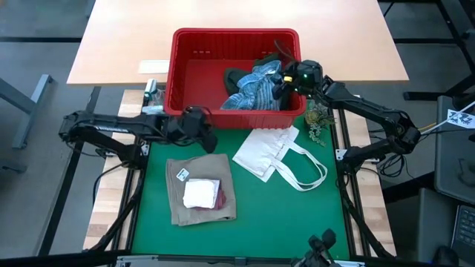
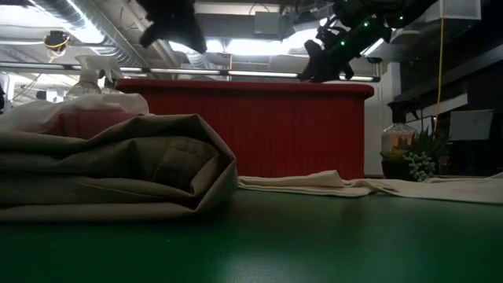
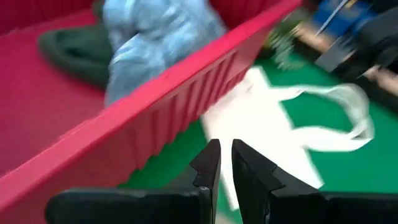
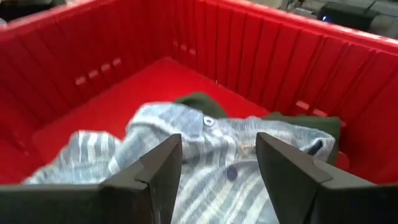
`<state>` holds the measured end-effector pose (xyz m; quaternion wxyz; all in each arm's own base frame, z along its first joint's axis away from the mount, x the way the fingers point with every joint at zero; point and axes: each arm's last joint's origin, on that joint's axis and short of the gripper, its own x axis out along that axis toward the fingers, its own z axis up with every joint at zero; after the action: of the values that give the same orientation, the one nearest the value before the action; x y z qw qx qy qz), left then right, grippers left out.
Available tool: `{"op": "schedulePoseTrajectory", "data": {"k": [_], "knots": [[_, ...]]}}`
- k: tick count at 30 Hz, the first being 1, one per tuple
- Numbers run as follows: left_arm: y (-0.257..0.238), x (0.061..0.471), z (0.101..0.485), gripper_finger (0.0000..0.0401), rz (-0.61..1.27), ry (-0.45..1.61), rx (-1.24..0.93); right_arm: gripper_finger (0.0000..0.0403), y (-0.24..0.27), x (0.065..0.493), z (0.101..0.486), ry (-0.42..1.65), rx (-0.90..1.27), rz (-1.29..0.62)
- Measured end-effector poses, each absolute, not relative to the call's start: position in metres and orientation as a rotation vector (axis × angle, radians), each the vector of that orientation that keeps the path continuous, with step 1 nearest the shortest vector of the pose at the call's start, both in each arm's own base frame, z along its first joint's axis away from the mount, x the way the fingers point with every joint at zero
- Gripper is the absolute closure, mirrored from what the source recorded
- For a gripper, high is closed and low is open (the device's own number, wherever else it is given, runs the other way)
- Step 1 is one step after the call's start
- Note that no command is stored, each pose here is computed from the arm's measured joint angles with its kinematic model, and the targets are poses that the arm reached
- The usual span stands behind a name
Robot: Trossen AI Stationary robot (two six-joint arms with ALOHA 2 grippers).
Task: Fold Laundry from Bin
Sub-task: Remove the blue polo shirt from the red bin
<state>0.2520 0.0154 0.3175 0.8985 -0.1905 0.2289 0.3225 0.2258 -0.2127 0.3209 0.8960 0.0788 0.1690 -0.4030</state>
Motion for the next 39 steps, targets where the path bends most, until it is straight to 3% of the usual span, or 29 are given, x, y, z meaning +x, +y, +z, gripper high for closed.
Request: {"op": "schedulePoseTrajectory", "data": {"k": [13,27,39], "knots": [[0.016,0.266,0.316,0.0364,0.631,0.388,-0.353,0.0196,-0.236,0.242,0.283,0.349,0.373,-1.004],[0.016,0.266,0.316,0.0364,0.632,0.384,-0.358,0.0196,-0.248,0.254,0.277,0.138,0.560,-1.063],[0.016,0.266,0.316,0.0364,0.632,0.384,-0.359,0.0196,-0.242,0.260,0.274,0.203,0.623,-0.797]]}}
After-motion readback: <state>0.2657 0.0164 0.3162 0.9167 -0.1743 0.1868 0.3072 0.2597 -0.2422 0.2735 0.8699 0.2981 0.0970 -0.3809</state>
